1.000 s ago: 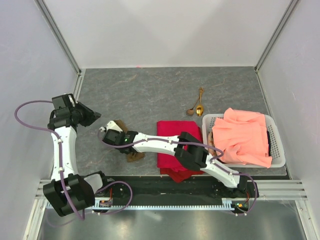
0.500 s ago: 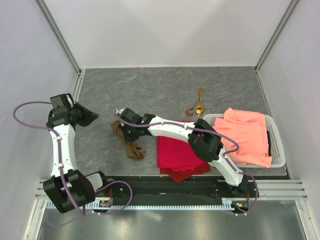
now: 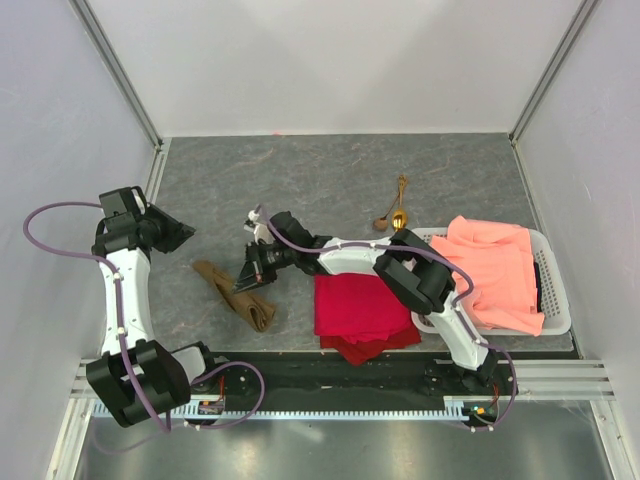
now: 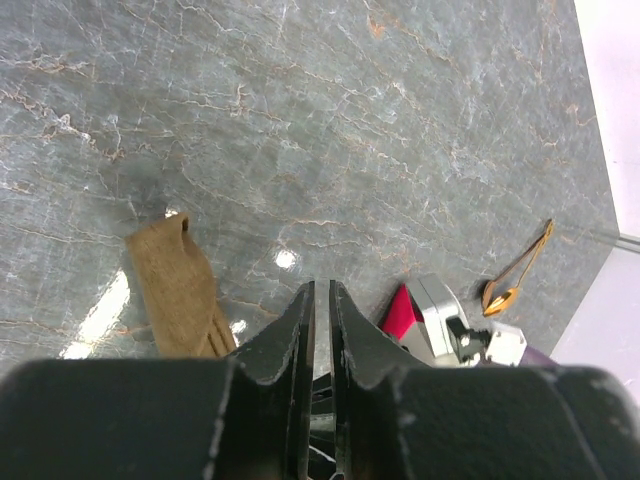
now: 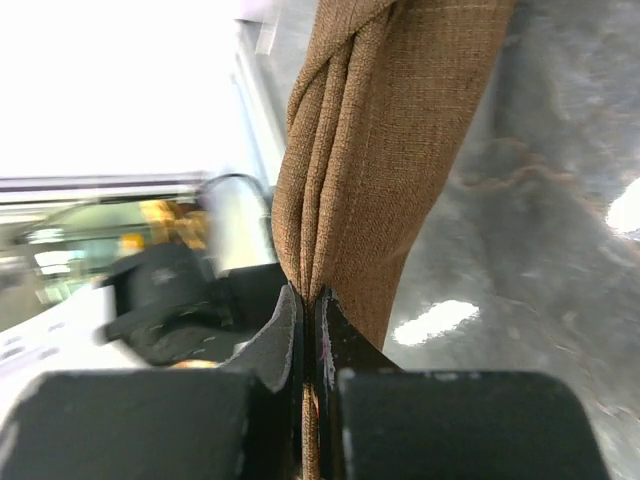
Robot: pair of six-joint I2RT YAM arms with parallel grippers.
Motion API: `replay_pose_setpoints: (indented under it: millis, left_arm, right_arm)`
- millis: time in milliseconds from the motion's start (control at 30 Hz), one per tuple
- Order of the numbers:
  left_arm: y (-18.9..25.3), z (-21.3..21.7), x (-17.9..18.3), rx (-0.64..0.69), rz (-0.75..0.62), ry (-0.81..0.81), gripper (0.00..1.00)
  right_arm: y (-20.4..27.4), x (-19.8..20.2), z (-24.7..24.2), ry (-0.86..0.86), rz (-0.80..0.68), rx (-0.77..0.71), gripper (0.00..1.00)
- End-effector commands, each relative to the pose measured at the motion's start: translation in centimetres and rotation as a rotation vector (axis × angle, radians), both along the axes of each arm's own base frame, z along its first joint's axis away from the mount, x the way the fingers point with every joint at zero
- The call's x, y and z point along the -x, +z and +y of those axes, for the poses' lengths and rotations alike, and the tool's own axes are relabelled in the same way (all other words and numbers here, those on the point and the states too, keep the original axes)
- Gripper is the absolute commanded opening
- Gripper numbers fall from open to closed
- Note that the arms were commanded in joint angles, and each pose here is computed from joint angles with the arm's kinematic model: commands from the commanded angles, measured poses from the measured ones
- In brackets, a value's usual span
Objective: Fold the napkin into a case and place the utensils inside
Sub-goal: Turn over the smaller rectangle-folded napkin at the center of the board.
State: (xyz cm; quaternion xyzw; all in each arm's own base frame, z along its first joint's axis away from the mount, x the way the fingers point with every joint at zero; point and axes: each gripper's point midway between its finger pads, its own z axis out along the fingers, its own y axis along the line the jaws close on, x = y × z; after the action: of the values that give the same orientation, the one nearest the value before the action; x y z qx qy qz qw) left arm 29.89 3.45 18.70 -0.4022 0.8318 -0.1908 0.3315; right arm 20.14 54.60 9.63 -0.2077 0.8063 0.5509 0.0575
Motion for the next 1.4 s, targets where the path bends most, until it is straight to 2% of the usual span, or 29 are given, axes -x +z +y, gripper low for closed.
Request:
replay_pose_setpoints:
  millis: [0, 100, 400, 600, 667, 800, 867, 900, 933, 967, 1000, 1033, 1100, 1167, 1267, 1300, 1367]
  left_arm:
    - [1.6, 0.8, -0.6, -0.055, -0.055, -0.002, 0.17]
    - [1.5, 0.6, -0.6, -0.048, -0.055, -0.005, 0.17]
    - [0.4, 0.5, -0.5, -0.038, -0.042, -0.008, 0.17]
    - [0.0, 0.0, -0.6, -0.023, -0.053, -0.033, 0.17]
    - [-0.6, -0.7, -0.5, 0.009, -0.056, -0.064, 0.17]
    - [-2.2, -2.9, -0.9, 0.068, -0.043, -0.157, 0.15]
    - [-3.2, -4.8, -1.2, 0.083, -0.028, -0.226, 0.15]
    - [-3.5, -5.7, -1.1, 0.097, -0.023, -0.256, 0.15]
    - [-3.8, -6.5, -1.1, 0.109, -0.014, -0.281, 0.15]
    - [-4.5, -7.8, -1.0, 0.117, 0.006, -0.320, 0.15]
    - [-4.7, -8.4, -1.0, 0.124, 0.013, -0.332, 0.15]
    - [-5.5, -8.9, -0.7, 0.139, 0.030, -0.341, 0.15]
    - [-6.3, -10.0, -0.9, 0.174, 0.036, -0.360, 0.15]
    - [-7.2, -10.6, -1.1, 0.216, 0.046, -0.372, 0.14]
    - [-8.9, -11.2, -1.7, 0.275, 0.093, -0.368, 0.13]
    - [-9.5, -11.2, -2.0, 0.289, 0.115, -0.361, 0.13]
    - [-10.4, -10.8, -2.4, 0.277, 0.143, -0.332, 0.12]
  right_arm:
    - [4.7, -1.3, -0.7, 0.028, 0.093, -0.272, 0.00]
    - [2.5, -2.6, -1.9, 0.011, 0.110, -0.246, 0.00]
    - [-1.6, -4.5, -4.1, -0.008, 0.123, -0.207, 0.13]
    - [-2.5, -6.0, -5.6, -0.028, 0.114, -0.188, 0.23]
    - [-3.4, -6.9, -6.5, -0.040, 0.096, -0.156, 0.29]
    - [-4.3, -9.0, -7.8, -0.045, 0.022, -0.084, 0.39]
    - [-5.5, -10.6, -9.4, -0.048, -0.043, -0.004, 0.43]
    - [-4.1, -11.9, -9.3, -0.049, -0.117, 0.005, 0.46]
    - [-4.7, -11.5, -10.6, -0.042, -0.093, 0.094, 0.51]
    - [-4.3, -12.0, -11.0, -0.010, -0.189, 0.115, 0.54]
    - [-2.5, -13.4, -11.2, -0.052, -0.274, 0.154, 0.56]
    - [-2.5, -12.9, -12.1, -0.048, -0.272, 0.222, 0.61]
    - [-0.9, -13.5, -13.3, -0.077, -0.369, 0.297, 0.64]
    - [0.1, -12.7, -13.2, -0.077, -0.400, 0.318, 0.63]
    - [1.1, -9.5, -12.8, -0.047, -0.408, 0.324, 0.56]
    - [1.1, -8.6, -12.4, -0.043, -0.400, 0.319, 0.47]
    - [0.2, -5.8, -11.7, -0.007, -0.390, 0.331, 0.37]
